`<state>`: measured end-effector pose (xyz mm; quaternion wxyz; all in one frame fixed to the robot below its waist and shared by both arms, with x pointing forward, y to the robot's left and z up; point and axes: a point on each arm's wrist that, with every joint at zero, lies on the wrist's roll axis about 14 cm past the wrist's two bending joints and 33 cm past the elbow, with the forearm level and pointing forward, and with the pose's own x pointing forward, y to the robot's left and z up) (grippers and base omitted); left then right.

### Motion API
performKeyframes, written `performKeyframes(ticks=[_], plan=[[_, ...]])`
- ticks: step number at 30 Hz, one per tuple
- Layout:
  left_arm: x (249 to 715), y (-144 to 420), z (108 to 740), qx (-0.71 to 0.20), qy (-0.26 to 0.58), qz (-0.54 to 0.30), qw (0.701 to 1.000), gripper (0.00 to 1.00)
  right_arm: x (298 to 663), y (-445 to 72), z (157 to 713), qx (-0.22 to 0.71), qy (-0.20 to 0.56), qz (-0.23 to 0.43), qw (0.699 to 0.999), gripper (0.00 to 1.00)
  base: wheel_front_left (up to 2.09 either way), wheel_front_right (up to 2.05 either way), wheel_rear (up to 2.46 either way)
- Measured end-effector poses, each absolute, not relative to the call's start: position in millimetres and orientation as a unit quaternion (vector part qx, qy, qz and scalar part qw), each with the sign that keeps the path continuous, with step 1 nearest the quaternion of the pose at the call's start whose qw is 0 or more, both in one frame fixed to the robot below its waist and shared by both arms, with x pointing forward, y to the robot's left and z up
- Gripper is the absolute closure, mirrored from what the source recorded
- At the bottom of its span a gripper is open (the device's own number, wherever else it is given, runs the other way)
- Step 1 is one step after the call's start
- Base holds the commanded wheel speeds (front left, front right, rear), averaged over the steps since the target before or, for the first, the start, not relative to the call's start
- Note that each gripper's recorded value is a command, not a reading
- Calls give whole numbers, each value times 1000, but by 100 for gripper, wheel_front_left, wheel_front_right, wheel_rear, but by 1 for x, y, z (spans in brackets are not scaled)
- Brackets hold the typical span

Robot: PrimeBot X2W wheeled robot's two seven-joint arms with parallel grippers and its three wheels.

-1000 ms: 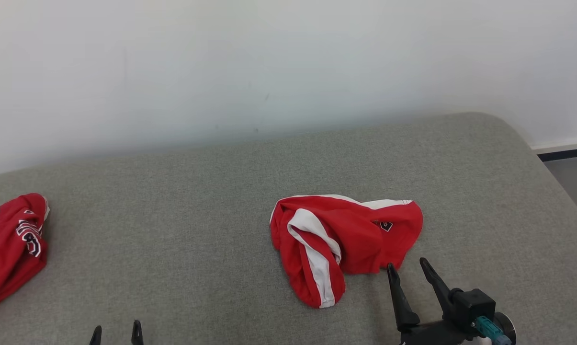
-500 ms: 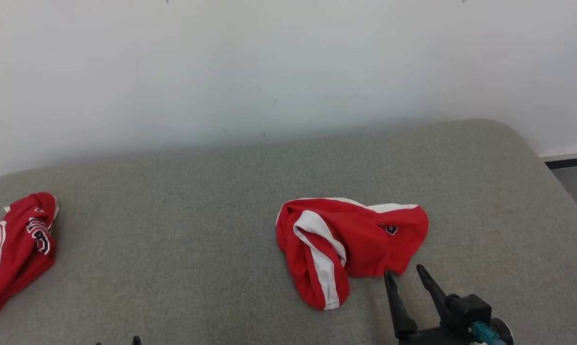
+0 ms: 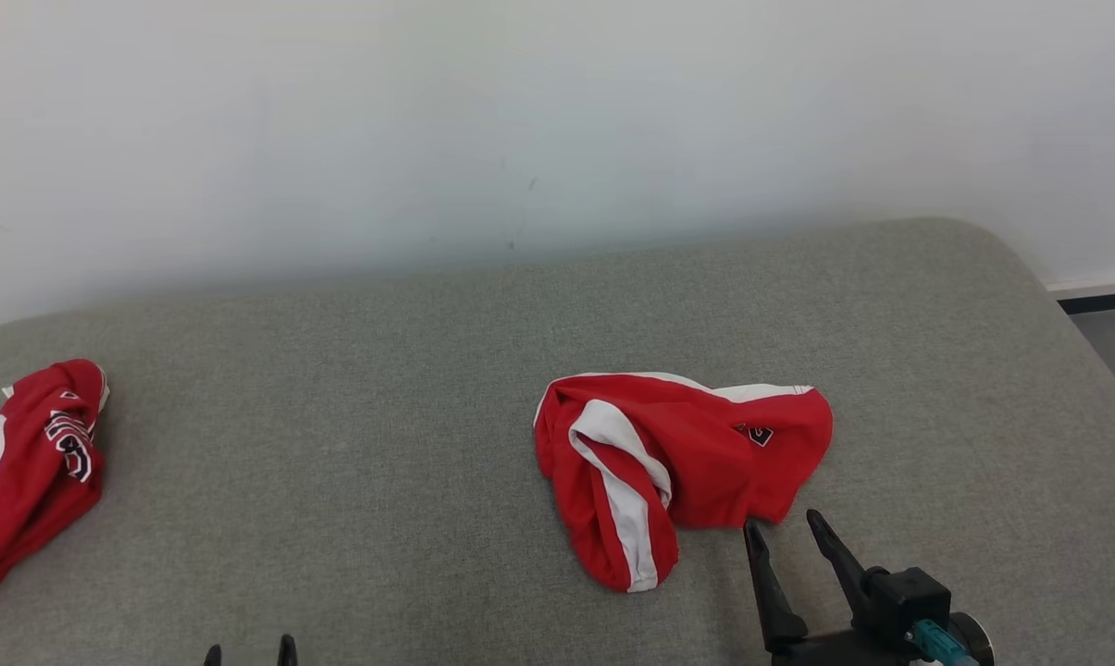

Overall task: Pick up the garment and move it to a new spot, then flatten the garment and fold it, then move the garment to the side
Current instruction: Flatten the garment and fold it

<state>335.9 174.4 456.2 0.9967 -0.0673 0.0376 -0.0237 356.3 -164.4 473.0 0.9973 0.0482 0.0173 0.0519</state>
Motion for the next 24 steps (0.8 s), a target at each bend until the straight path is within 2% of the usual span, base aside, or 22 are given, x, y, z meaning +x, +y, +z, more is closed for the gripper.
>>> performKeyframes(ticks=[8,14,17,21,24], plan=[[351,109,450,-90,56,-122,987,0,363,-175,463,42,33,40,998,0,0,0,0],[364,45,444,-111,75,-216,967,0,374,-187,460,32,37,30,998,0,0,0,0],[365,12,439,-133,93,-261,952,0,379,-198,457,24,42,18,999,0,0,0,0],[348,-47,432,-155,124,-351,915,0,378,-215,452,17,51,-4,999,0,0,0,0],[349,-59,424,-159,140,-369,905,0,376,-224,449,15,56,-18,998,0,0,0,0]])
